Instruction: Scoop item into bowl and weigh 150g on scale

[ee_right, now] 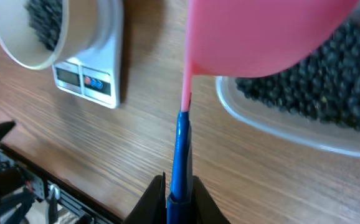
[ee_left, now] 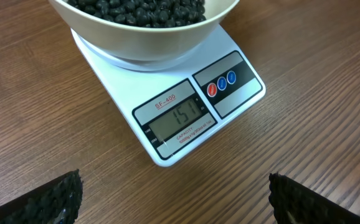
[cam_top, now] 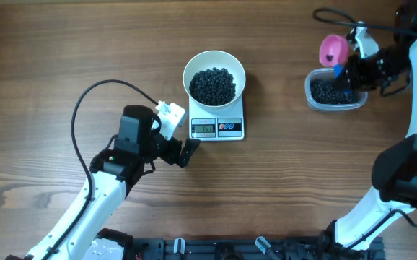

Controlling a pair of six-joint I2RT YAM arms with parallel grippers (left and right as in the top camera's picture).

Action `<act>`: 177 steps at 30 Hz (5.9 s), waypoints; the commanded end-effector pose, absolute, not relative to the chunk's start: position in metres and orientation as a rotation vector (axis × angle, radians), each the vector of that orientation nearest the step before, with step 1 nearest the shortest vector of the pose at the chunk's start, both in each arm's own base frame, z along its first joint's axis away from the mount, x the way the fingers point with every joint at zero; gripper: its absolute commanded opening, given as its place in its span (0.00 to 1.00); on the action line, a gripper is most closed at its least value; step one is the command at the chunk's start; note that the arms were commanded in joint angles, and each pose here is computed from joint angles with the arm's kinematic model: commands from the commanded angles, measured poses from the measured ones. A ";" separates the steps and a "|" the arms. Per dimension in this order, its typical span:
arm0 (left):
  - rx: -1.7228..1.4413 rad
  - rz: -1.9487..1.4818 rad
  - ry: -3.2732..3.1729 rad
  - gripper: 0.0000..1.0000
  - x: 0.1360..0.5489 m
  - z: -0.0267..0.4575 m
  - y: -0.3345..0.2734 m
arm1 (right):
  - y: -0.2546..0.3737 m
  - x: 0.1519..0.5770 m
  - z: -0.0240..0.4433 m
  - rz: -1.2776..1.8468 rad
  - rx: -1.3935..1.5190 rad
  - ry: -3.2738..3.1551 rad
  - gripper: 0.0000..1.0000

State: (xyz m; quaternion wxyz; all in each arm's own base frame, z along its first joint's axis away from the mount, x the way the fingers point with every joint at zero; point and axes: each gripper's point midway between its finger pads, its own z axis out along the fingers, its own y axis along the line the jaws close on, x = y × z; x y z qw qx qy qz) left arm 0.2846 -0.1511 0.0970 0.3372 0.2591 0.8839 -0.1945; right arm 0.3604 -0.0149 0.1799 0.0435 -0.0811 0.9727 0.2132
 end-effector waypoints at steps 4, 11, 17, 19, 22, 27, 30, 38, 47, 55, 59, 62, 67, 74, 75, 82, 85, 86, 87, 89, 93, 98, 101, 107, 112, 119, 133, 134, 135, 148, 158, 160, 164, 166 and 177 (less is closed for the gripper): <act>0.671 -0.504 2.307 1.00 0.284 0.096 -0.151 | -0.048 0.339 0.144 0.432 -0.002 3.146 0.04; 0.671 -0.504 2.307 1.00 0.284 0.096 -0.151 | -0.065 0.340 0.133 0.011 0.096 3.222 0.04; 0.671 -0.504 2.307 1.00 0.284 0.096 -0.151 | -0.071 0.337 0.137 -0.331 0.036 3.241 0.04; 0.671 -0.504 2.307 1.00 0.284 0.096 -0.151 | -0.071 0.335 0.138 -0.332 0.038 3.248 0.04; 0.671 -0.504 2.307 1.00 0.284 0.096 -0.151 | -0.075 0.333 0.139 -0.377 0.080 3.247 0.04; 0.671 -0.504 2.307 1.00 0.284 0.096 -0.151 | -0.084 0.334 0.143 -0.519 0.069 3.228 0.04; 0.671 -0.504 2.307 1.00 0.284 0.096 -0.151 | -0.086 0.336 0.146 -0.610 0.031 3.210 0.04; 0.671 -0.504 2.307 1.00 0.284 0.096 -0.151 | -0.080 0.338 0.146 -0.615 -0.003 3.205 0.04; 0.671 -0.504 2.307 1.00 0.284 0.096 -0.151 | -0.031 0.351 0.133 -0.122 -0.145 3.200 0.04; 0.671 -0.504 2.307 1.00 0.284 0.096 -0.151 | 0.001 0.362 0.137 0.178 -0.166 3.140 0.04; 0.671 -0.504 2.307 1.00 0.284 0.096 -0.151 | 0.020 0.374 0.158 0.415 -0.168 3.035 0.04; 0.671 -0.504 2.307 1.00 0.284 0.096 -0.151 | 0.026 0.376 0.173 0.488 -0.171 2.973 0.04; 0.671 -0.504 2.307 1.00 0.284 0.096 -0.151 | 0.032 0.378 0.207 0.715 -0.100 2.827 0.04; 0.671 -0.504 2.307 1.00 0.284 0.096 -0.151 | -0.017 0.339 0.179 0.995 0.387 2.879 0.04; 0.671 -0.504 2.307 1.00 0.284 0.096 -0.151 | -0.020 0.338 0.173 1.011 0.410 2.873 0.04; 0.671 -0.504 2.307 1.00 0.284 0.096 -0.151 | -0.015 0.340 0.139 1.156 0.523 2.792 0.13; 0.671 -0.504 2.307 1.00 0.284 0.096 -0.151 | -0.014 0.345 0.134 1.176 0.583 2.762 0.30; 0.671 -0.504 2.307 1.00 0.284 0.096 -0.151 | -0.014 0.345 0.134 1.184 0.583 2.758 0.37; 0.671 -0.504 2.307 1.00 0.284 0.096 -0.151 | -0.013 0.345 0.134 1.186 0.585 2.759 0.40; 0.671 -0.504 2.307 1.00 0.284 0.096 -0.151 | -0.013 0.344 0.135 1.191 0.591 2.763 0.41; 0.671 -0.504 2.307 1.00 0.284 0.096 -0.151 | -0.012 0.341 0.135 1.199 0.601 2.772 0.40; 0.671 -0.504 2.307 1.00 0.284 0.096 -0.151 | -0.011 0.339 0.135 1.204 0.608 2.778 0.42; 0.671 -0.504 2.307 1.00 0.284 0.096 -0.151 | -0.012 0.341 0.147 1.196 0.593 2.771 0.60; 0.671 -0.504 2.307 1.00 0.284 0.096 -0.151 | -0.022 0.346 0.229 0.937 0.405 2.620 0.76; 0.671 -0.504 2.307 1.00 0.284 0.096 -0.151 | -0.030 0.323 0.307 0.704 0.500 2.431 0.85; 0.671 -0.504 2.307 1.00 0.284 0.096 -0.151 | -0.028 0.293 0.334 0.696 0.799 2.320 1.00; 0.671 -0.504 2.307 1.00 0.284 0.096 -0.151 | -0.031 0.334 0.435 0.137 -0.057 1.835 1.00; 0.671 -0.504 2.307 1.00 0.284 0.096 -0.151 | -0.032 0.337 0.433 0.092 -0.050 1.795 1.00; 0.671 -0.504 2.307 1.00 0.284 0.096 -0.151 | -0.032 0.337 0.427 0.070 -0.050 1.773 1.00; 0.671 -0.504 2.307 1.00 0.284 0.096 -0.151 | -0.012 0.268 0.271 0.057 -0.027 1.466 1.00; 0.671 -0.504 2.307 1.00 0.284 0.096 -0.151 | -0.012 0.248 0.198 0.004 -0.021 1.482 1.00; 0.671 -0.504 2.307 1.00 0.284 0.096 -0.151 | -0.011 0.246 0.189 0.006 -0.018 1.514 1.00; 0.671 -0.504 2.307 1.00 0.284 0.096 -0.151 | -0.011 0.245 0.179 0.024 0.000 1.555 1.00; 0.671 -0.504 2.307 1.00 0.284 0.096 -0.151 | -0.011 0.245 0.179 0.024 0.000 1.554 1.00; 0.671 -0.504 2.307 1.00 0.284 0.096 -0.151 | -0.011 0.245 0.179 0.024 0.001 1.555 1.00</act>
